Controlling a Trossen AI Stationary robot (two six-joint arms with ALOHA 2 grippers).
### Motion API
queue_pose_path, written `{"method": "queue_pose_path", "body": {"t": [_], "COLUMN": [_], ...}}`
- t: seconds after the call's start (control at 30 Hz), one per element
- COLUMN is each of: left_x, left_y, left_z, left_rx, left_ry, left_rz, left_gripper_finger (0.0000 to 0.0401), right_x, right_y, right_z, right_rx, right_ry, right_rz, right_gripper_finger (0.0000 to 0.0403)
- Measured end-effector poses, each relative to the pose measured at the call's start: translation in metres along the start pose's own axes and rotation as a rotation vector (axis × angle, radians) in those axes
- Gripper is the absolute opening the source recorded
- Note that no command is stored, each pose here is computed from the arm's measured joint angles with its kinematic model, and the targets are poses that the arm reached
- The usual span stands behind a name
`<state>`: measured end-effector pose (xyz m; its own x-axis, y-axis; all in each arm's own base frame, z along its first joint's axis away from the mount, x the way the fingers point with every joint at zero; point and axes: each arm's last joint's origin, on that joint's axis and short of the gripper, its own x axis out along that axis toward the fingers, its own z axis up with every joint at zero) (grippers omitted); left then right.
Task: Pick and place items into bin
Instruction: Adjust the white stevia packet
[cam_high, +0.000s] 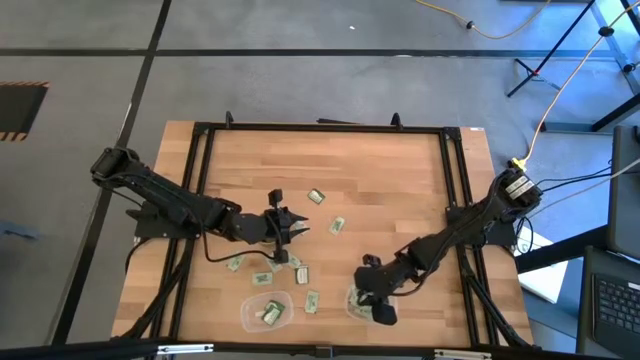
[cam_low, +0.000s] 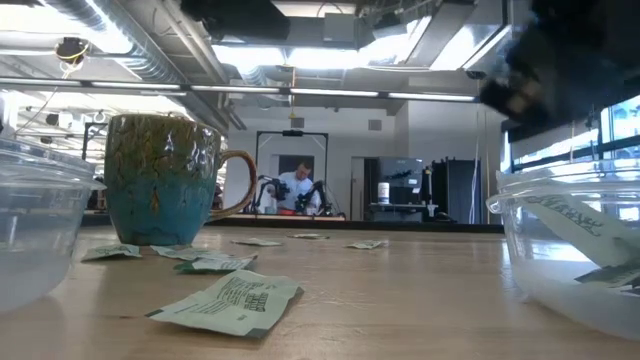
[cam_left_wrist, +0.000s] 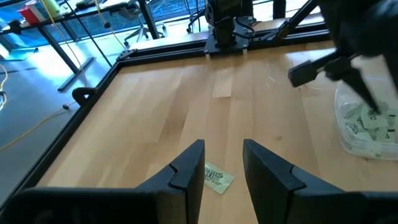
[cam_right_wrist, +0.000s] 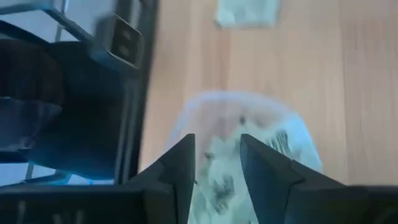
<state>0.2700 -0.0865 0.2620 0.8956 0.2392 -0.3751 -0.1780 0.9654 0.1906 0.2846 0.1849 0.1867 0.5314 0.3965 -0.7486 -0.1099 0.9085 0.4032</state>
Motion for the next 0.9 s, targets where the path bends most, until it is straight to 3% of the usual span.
{"method": "queue_pose_path", "body": {"t": [0.1, 0.2, 0.37, 0.67, 0.9], "left_x": [0.0, 0.0, 0.0, 0.0, 0.0], "left_y": [0.0, 0.0, 0.0, 0.0, 0.0], "left_z": [-0.001, -0.001, -0.001, -0.002, -0.003], "left_rx": [-0.004, -0.004, -0.004, 0.002, 0.004], "left_ry": [0.01, 0.01, 0.011, 0.02, 0.023], "left_rz": [0.001, 0.001, 0.0, -0.001, -0.001], "left_gripper_finger": [0.0104, 0.0104, 0.0104, 0.0104, 0.0104], "right_x": [-0.004, -0.007, -0.006, 0.009, 0.008], "right_y": [0.003, -0.002, -0.014, -0.018, -0.008], "right_z": [0.01, 0.013, 0.009, 0.001, 0.0], "right_rx": [-0.07, -0.12, -0.074, -0.021, -0.044], "right_ry": [-0.043, -0.049, 0.016, 0.111, 0.087], "right_rz": [-0.037, -0.156, -0.229, -0.184, -0.146], "right_gripper_finger": [0.0128, 0.0128, 0.0128, 0.0128, 0.0128]}}
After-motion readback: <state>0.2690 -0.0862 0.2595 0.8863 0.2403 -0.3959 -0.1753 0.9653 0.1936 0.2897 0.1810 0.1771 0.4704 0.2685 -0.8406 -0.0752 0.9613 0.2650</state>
